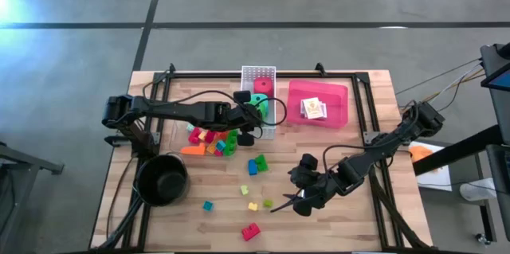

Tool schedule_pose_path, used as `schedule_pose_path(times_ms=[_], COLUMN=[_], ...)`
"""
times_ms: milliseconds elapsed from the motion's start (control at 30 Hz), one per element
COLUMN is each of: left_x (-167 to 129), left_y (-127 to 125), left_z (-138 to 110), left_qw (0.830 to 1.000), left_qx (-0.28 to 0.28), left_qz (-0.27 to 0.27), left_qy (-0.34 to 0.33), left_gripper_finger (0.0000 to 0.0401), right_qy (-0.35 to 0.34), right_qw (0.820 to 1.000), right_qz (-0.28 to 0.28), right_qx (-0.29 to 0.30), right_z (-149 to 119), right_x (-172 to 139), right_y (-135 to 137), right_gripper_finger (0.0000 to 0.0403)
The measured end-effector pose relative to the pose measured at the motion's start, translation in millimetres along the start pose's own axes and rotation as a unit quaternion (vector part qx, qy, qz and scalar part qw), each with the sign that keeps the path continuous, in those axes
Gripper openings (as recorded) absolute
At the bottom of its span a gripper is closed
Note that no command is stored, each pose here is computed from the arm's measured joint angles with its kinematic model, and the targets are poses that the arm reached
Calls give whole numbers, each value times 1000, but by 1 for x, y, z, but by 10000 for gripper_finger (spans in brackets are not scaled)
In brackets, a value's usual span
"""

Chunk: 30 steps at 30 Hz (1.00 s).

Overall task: Pick & Place Toys
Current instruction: Put the green dice into the white bin, then put the light blue game piece into the transparent bin

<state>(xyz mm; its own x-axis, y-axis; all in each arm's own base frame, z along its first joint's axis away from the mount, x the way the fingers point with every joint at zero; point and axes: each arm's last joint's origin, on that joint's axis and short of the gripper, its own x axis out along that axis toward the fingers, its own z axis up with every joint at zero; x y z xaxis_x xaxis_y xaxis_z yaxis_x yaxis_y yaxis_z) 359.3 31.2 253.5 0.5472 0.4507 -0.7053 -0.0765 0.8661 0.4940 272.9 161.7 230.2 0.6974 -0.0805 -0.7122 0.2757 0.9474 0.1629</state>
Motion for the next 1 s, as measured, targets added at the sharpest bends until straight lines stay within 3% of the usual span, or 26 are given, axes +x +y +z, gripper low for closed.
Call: schedule_pose_path(times_ms=[500, 767, 1000], left_x=[-2, -7, -11], left_y=[-5, -9, -8], left_z=[1, 3, 2], left_qw=[1000, 1000, 1000], left_qx=[-10, -8, -19], left_qz=[-16, -20, -21], left_qy=[-3, -10, -7], left_gripper_finger=[272, 306, 312], right_qy=[0, 0, 0], right_qw=[1000, 1000, 1000], right_qz=[0, 0, 0], right_qx=[0, 0, 0], right_z=[0, 0, 0], right_x=[0, 0, 0], right_y=[0, 0, 0], right_gripper_finger=[371, 371, 371])
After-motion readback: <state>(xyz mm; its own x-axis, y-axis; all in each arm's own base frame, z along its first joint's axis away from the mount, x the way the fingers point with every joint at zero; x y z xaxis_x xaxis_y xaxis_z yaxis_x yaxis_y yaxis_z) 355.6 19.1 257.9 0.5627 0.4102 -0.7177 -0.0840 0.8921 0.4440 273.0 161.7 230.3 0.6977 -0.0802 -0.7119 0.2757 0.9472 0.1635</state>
